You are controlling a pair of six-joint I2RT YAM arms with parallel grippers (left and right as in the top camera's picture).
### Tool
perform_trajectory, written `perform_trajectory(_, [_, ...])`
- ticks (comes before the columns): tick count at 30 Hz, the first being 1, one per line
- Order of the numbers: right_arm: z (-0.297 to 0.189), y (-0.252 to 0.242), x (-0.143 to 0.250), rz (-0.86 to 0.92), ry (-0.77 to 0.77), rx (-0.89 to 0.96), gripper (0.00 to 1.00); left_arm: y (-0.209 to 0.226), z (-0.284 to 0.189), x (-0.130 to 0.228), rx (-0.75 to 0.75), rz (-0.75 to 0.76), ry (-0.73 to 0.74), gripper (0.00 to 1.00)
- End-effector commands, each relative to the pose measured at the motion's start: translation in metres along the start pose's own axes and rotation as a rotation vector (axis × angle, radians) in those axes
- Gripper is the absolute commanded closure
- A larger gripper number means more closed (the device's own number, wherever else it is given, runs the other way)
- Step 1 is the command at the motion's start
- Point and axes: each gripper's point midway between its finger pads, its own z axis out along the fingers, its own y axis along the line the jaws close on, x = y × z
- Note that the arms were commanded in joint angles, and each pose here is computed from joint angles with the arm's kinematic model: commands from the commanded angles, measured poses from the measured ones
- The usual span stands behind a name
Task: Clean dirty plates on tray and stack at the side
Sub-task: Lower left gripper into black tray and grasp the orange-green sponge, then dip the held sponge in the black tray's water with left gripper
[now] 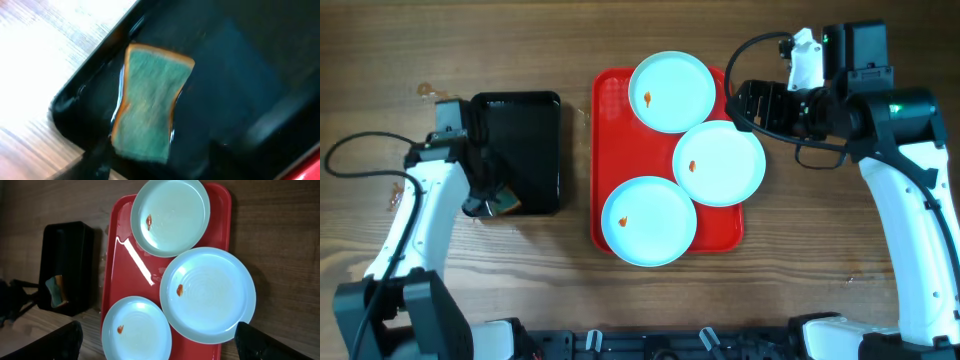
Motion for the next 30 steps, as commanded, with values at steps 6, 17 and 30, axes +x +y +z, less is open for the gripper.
perform_trajectory(6, [0.001, -0.001, -0.003, 0.012, -0.006, 0.015, 0.02, 0.012, 0.041, 0.011, -0.01, -0.003, -0.034, 0.57])
perform_trajectory(17, [0.001, -0.001, -0.003, 0.017, -0.005, 0.014, 0.03, 0.004, 0.064, 0.009, 0.013, 0.001, -0.031, 0.96])
perform_trajectory(30, [0.001, -0.001, -0.004, 0.018, -0.008, 0.014, 0.05, -0.077, 0.023, -0.007, 0.092, 0.49, -0.166, 0.96])
